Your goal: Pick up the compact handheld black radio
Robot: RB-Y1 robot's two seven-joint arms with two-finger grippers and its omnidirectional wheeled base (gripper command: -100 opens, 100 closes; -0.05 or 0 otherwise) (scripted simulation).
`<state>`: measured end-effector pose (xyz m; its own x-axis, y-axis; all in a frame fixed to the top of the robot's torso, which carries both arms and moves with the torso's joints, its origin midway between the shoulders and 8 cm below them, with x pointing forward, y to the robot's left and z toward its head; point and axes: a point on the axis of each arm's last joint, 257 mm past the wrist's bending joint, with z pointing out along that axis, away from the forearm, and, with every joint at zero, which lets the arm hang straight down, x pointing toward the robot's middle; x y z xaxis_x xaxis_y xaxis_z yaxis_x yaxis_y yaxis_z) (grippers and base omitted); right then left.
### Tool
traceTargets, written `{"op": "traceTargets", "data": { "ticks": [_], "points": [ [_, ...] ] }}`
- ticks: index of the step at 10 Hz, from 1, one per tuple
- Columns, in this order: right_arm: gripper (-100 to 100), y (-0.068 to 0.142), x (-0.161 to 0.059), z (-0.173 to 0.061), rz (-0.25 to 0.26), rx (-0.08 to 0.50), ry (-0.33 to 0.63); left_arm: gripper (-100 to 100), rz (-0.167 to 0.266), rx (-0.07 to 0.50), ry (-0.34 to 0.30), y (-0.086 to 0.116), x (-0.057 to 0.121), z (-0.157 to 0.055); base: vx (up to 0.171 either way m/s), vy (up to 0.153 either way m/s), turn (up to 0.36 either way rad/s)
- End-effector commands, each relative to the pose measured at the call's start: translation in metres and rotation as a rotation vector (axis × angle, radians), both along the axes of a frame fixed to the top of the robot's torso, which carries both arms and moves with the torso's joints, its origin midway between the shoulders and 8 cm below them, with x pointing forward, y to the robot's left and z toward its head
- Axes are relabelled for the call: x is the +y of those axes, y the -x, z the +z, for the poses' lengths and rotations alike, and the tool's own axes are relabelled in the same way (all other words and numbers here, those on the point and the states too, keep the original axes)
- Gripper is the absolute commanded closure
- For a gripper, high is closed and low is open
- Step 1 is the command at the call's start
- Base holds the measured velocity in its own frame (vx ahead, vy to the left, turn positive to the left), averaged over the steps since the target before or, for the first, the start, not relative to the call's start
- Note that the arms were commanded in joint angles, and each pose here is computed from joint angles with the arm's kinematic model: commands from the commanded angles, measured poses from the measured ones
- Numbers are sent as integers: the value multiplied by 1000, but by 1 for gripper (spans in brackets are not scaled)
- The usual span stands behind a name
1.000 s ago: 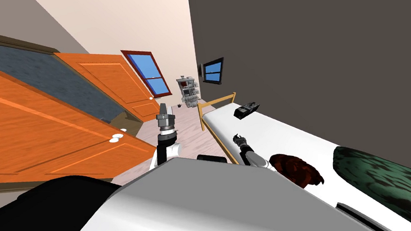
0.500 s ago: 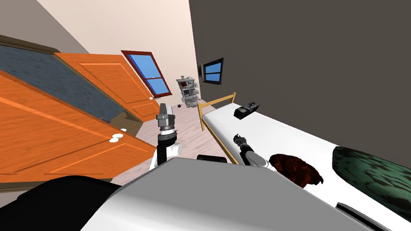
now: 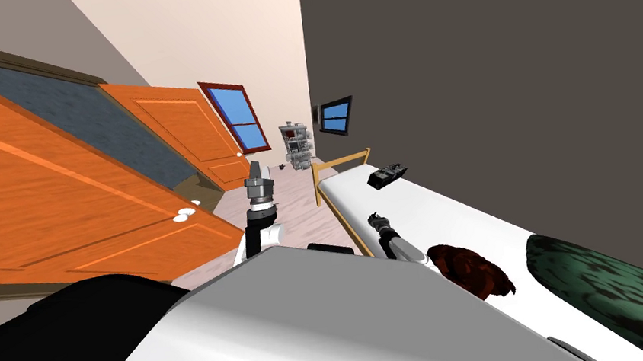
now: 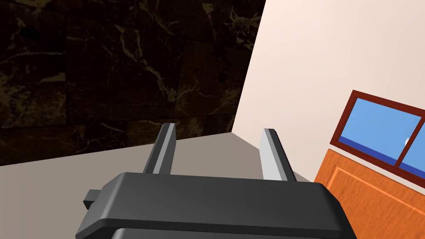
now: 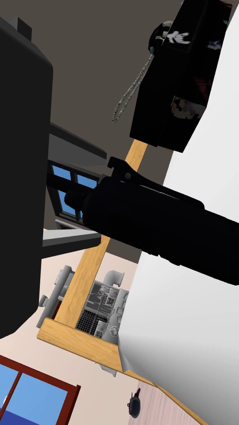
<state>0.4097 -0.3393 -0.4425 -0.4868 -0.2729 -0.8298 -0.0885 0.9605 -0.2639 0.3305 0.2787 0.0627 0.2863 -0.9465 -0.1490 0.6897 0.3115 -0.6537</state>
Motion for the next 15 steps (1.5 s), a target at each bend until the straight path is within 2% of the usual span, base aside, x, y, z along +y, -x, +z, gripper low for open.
{"op": "traceTargets", "data": {
  "ticks": [1,2,3,6,7,9,10,11,13,14,15],
  "points": [
    [100,6,2,-5,30,19,11,0,0,0,0,0,0,0,15,35,-9],
    [100,6,2,-5,34,20,18,0,0,0,0,0,0,0,0,9,-1],
    [100,20,-7,-14,8,48,-16,0,0,0,0,0,0,0,26,33,60],
    [100,16,-9,-11,31,47,8,0,0,0,0,0,0,0,14,32,0],
    [100,31,-17,-19,6,70,-30,0,0,0,0,0,0,0,20,36,68],
    [100,27,-21,-14,30,62,-3,0,0,0,0,0,0,0,19,41,-3],
    [100,43,-29,-23,-5,83,-47,0,0,0,0,0,0,0,34,46,45],
    [100,39,-36,-17,-1,70,-39,0,0,0,0,0,0,0,27,53,23],
    [100,38,-34,-15,29,67,-12,0,0,0,0,0,0,0,0,22,-5],
    [100,53,-42,-21,4,78,-50,0,0,0,0,0,0,0,22,33,63],
    [100,49,-48,-13,11,60,-44,0,0,0,0,0,0,0,25,54,14]
  ]
}}
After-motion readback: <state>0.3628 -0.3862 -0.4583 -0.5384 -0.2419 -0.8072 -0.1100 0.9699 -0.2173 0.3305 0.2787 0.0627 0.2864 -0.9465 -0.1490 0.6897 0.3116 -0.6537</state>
